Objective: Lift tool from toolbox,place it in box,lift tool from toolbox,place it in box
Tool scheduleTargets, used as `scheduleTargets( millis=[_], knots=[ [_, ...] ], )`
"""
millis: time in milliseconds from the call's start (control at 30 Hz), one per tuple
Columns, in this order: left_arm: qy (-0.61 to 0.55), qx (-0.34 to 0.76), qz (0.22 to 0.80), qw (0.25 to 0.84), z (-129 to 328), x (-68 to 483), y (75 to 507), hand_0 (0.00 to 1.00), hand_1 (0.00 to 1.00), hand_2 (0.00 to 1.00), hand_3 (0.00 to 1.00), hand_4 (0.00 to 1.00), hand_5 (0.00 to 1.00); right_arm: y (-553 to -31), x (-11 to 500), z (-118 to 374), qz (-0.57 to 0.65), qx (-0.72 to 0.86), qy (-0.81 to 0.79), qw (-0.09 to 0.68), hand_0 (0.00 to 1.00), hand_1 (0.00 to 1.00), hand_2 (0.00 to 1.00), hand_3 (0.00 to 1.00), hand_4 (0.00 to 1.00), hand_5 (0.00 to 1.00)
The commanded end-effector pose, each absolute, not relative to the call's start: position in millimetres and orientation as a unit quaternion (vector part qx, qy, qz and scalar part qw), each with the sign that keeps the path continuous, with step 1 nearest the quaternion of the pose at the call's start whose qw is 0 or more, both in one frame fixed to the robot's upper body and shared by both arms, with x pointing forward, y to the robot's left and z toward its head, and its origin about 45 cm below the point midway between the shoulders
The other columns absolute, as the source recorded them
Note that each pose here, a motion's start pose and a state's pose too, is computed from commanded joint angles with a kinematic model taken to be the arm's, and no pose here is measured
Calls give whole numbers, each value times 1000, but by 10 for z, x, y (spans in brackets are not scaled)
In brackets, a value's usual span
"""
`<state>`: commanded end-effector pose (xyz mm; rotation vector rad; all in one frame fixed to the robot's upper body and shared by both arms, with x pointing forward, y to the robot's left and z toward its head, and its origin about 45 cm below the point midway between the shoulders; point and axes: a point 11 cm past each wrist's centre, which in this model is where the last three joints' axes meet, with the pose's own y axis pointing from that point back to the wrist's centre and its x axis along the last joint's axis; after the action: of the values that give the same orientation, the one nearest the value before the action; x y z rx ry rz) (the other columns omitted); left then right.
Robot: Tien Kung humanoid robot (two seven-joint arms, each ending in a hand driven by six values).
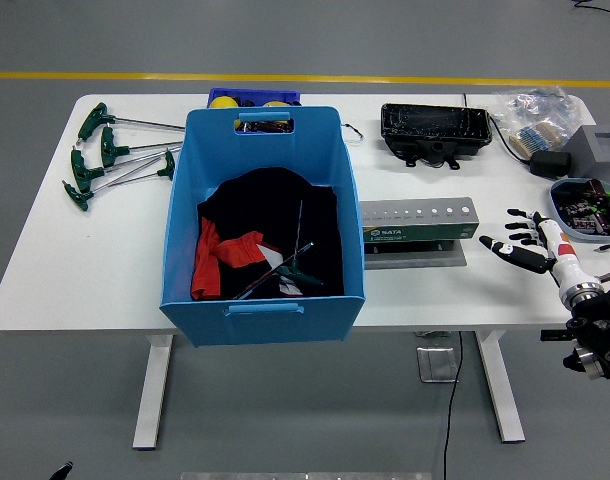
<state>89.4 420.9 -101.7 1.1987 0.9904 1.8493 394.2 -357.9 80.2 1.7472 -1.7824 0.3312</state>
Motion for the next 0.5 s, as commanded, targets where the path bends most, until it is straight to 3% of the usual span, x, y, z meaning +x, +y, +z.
scheduleTargets(
  millis=[233, 267, 433, 467, 500],
  knots=[
    [382, 464, 715, 357, -1013, 919, 4203, 777, 842, 811, 735, 741, 630, -3494, 3960, 783, 123, 664, -671, 305, 700, 604, 663, 746, 998, 382],
    [382, 464, 715, 358, -1013, 922, 4202, 778, 843, 812, 735, 742, 631, -3483, 3961, 780, 123, 665, -671, 304, 683, 557, 614, 678, 998, 377],
    [381, 464, 715, 359, -1011, 941, 4194, 778, 843, 812, 735, 742, 631, -3447, 3966, 764, 120, 662, -673, 307, 683, 557, 614, 678, 998, 377],
    [381, 464, 715, 360, -1011, 946, 4190, 777, 843, 813, 736, 742, 631, -3453, 3966, 758, 116, 660, -675, 309, 671, 541, 574, 570, 998, 370],
    [380, 463, 715, 360, -1011, 950, 4187, 777, 843, 813, 736, 742, 631, -3464, 3964, 753, 114, 656, -678, 311, 671, 541, 574, 570, 998, 370]
  ],
)
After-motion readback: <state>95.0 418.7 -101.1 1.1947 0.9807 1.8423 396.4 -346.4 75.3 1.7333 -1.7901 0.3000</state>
